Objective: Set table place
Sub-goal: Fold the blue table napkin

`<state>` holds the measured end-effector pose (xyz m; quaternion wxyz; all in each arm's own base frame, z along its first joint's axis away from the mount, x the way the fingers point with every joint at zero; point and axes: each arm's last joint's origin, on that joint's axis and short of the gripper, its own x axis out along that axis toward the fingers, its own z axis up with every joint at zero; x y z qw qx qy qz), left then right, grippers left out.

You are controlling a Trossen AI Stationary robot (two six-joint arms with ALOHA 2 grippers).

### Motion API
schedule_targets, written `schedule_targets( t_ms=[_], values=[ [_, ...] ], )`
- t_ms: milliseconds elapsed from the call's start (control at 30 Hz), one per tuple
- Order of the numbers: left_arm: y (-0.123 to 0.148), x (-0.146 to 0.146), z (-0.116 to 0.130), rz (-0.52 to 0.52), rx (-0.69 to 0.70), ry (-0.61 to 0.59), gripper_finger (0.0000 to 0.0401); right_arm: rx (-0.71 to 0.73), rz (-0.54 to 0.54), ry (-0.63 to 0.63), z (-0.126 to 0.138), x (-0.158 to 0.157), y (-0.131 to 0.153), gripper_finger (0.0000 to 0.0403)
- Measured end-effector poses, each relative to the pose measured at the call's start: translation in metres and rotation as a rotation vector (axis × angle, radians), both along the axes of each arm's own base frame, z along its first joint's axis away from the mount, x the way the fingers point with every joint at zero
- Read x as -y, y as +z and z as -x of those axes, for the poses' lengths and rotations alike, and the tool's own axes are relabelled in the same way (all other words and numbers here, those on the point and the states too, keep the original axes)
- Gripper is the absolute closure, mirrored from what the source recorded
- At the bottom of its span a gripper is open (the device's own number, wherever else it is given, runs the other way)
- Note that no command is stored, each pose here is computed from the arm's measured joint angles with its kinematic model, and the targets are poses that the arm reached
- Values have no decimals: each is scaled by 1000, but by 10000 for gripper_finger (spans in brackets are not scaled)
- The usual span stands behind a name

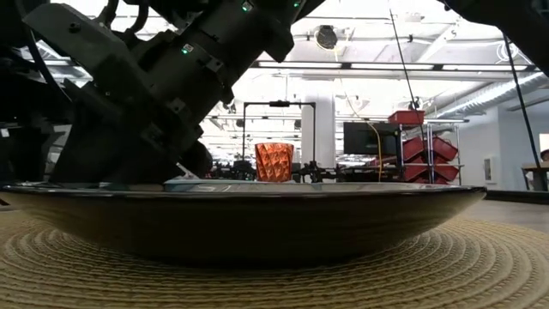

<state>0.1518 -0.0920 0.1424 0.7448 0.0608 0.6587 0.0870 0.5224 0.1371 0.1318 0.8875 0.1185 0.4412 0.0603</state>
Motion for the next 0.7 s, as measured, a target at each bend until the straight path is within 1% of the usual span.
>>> schedule_targets(
  t_ms=[233,433,533,700],
  values=[
    [0,0,0,1,2,8,256,-10,13,6,1,0,0,243],
    [0,0,0,2,4,18,256,-12,87,26,4,-4,0,243],
    [0,0,0,2,4,19,256,-17,93,30,5,-4,-1,243],
    [0,0,0,3,5,24,256,-27,104,34,5,-4,-1,257]
  ],
)
